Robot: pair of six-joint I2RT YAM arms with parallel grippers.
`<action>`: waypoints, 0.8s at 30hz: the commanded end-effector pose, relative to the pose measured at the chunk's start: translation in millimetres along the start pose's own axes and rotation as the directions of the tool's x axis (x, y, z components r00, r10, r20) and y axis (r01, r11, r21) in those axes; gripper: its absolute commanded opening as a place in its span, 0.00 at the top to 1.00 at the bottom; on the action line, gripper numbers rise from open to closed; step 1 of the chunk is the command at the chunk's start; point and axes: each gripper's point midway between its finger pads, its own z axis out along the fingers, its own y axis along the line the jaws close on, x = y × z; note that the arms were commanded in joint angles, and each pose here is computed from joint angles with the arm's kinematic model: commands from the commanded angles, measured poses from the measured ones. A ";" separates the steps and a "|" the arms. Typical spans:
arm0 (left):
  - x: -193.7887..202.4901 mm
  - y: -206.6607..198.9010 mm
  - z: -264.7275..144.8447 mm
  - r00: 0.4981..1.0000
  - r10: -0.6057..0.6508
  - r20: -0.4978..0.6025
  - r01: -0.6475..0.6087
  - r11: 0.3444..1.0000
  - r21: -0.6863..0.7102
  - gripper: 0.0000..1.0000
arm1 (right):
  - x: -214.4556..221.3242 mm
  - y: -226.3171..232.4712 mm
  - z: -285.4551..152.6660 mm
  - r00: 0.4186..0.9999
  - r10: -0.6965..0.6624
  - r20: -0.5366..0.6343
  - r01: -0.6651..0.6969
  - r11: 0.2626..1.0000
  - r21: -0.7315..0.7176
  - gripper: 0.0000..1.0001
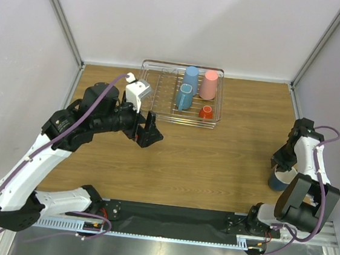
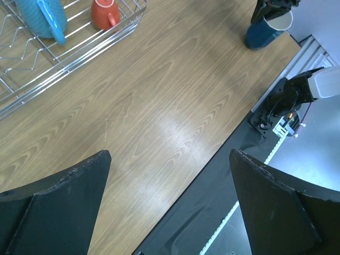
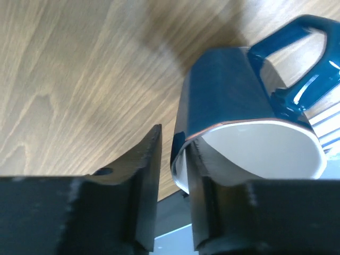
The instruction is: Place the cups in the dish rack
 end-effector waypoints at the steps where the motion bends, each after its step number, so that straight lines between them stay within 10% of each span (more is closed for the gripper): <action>1: -12.9 4.4 -4.5 0.999 0.020 0.027 -0.019 0.999 -0.025 0.00 | -4.5 13.9 -0.1 0.999 -0.018 0.030 0.019 1.000 -0.019 0.74; 6: -16.0 7.7 -0.3 1.000 0.006 0.022 -0.005 0.999 -0.035 0.00 | 6.9 46.3 -8.3 0.992 -0.118 0.037 0.119 0.993 -0.023 1.00; 14: -23.8 14.1 3.8 0.999 -0.041 0.025 0.042 0.998 -0.056 0.00 | 39.3 144.4 -71.9 0.887 -0.424 0.183 0.438 0.898 -0.042 1.00; 24: -31.3 37.2 15.3 0.986 -0.165 0.007 0.164 0.974 -0.154 0.00 | 177.6 246.6 -94.4 0.569 -0.803 0.178 0.820 0.535 -0.205 1.00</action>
